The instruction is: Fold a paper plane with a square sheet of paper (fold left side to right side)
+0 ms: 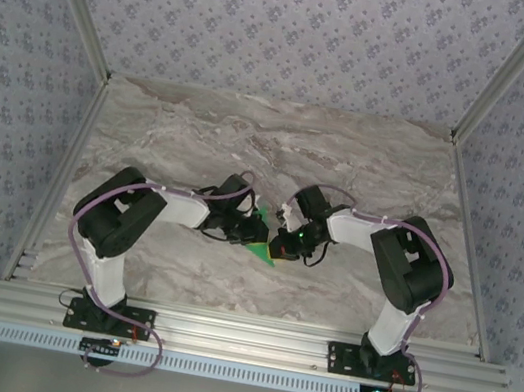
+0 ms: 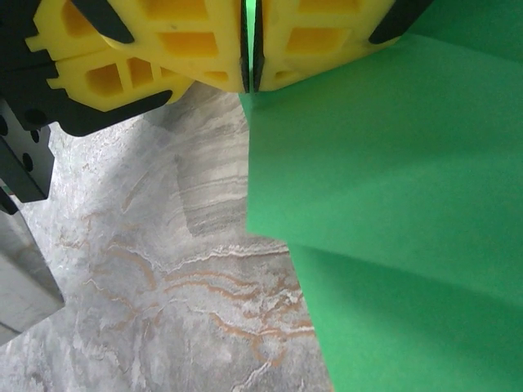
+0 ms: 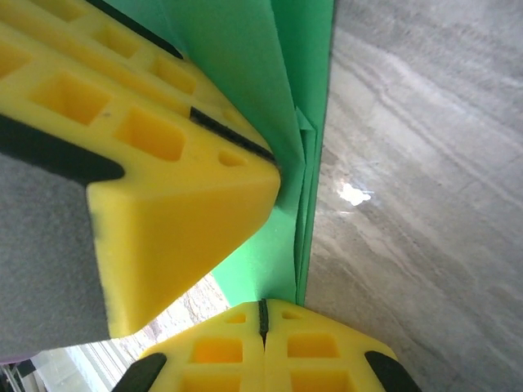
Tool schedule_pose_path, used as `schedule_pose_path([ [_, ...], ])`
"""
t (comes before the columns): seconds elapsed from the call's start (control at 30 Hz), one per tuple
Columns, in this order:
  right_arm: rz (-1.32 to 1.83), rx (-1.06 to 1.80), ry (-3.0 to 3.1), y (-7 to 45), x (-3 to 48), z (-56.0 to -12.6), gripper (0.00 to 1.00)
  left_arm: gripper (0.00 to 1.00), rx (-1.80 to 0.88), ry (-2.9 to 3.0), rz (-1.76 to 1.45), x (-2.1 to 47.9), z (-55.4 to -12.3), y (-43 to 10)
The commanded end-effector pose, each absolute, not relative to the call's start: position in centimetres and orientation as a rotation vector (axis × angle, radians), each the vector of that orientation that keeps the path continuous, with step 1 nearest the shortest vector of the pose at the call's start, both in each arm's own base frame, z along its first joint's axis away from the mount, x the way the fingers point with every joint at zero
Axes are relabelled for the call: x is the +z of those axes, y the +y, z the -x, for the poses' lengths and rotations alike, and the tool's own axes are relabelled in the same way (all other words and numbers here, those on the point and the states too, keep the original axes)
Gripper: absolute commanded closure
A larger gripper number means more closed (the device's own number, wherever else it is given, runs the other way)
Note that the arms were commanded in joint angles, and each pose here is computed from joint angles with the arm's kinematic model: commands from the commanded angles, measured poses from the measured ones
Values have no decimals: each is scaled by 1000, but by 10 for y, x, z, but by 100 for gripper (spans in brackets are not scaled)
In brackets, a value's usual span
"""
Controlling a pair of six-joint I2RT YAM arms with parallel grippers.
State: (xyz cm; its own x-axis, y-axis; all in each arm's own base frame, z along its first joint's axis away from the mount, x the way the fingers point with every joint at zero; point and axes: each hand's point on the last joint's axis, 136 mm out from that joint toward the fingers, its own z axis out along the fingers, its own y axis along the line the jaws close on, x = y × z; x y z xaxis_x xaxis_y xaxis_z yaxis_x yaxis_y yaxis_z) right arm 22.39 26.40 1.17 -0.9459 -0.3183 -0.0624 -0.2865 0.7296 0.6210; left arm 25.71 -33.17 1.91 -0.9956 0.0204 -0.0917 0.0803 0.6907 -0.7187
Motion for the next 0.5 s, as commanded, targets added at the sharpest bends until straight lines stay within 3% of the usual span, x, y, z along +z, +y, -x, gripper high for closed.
schedule_pose_path([
  [0.0, -403, -462, -2903, 193, -46, -195, 100, 88, -926, 2851, 20, -21, -282, -286],
  [0.47, -406, -442, -2891, 190, -48, -191, 100, 88, -880, 2791, 68, -15, -324, -254],
])
